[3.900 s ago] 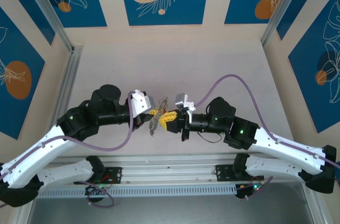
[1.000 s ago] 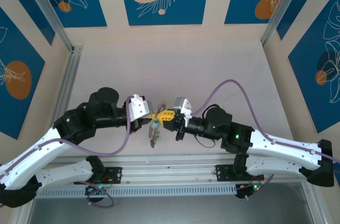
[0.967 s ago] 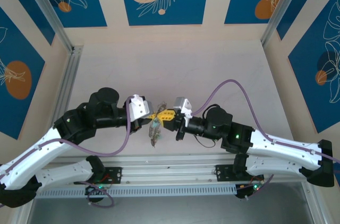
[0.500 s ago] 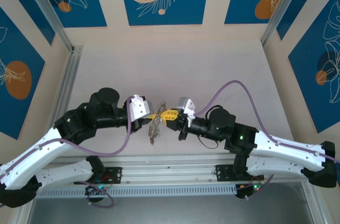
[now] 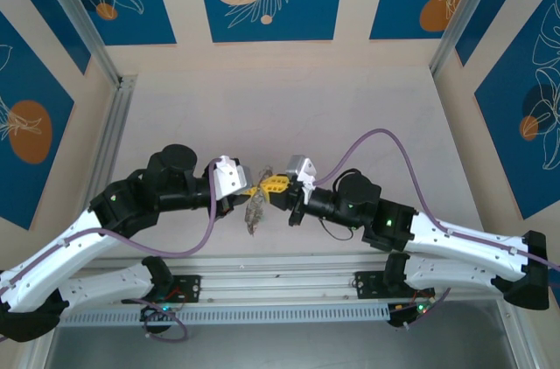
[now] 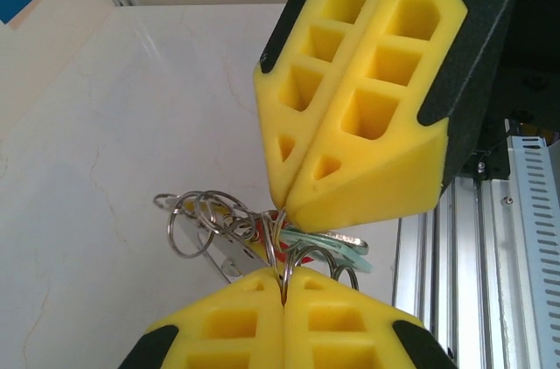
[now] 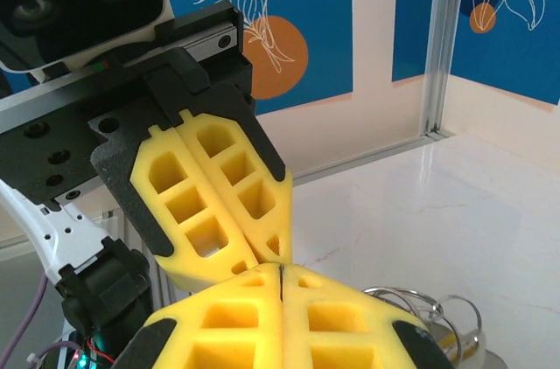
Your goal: Put the keys on the keyring
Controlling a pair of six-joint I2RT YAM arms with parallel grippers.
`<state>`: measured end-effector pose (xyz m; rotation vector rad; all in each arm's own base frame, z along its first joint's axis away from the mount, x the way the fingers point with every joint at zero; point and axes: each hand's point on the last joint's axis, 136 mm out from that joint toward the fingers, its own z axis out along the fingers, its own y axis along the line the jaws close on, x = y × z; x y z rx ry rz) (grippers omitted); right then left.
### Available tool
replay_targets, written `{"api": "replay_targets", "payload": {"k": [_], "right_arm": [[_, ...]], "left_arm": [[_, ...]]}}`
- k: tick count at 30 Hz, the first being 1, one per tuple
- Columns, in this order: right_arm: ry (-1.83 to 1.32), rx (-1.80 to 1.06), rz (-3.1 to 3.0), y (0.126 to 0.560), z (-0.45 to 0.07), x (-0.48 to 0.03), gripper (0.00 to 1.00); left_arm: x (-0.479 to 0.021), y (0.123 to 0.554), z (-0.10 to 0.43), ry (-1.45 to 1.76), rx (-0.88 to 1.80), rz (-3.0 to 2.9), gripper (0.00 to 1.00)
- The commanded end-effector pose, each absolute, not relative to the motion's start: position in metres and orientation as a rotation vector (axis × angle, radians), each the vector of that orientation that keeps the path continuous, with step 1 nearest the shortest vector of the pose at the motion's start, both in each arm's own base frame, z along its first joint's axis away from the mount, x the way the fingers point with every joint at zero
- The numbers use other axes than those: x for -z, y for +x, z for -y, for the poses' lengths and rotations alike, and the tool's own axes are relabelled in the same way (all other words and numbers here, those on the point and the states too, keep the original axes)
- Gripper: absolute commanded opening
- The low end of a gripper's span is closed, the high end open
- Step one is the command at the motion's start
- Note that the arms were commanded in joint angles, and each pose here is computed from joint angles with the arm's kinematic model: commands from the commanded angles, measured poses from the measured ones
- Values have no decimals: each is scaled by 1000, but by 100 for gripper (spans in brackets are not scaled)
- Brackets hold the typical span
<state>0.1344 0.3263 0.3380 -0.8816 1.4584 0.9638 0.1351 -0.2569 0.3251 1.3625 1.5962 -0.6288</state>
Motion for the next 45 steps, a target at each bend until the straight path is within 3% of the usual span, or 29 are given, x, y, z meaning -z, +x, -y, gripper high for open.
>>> {"api": "replay_targets", "payload": {"k": [1, 45], "right_arm": [[-831, -994, -1410, 138, -327, -360, 0], [-767, -914, -1472, 158, -318, -353, 0]], "left_arm": [[-336, 131, 262, 1368, 654, -1532, 0], [-335, 126, 262, 1390, 672, -1525, 0]]}}
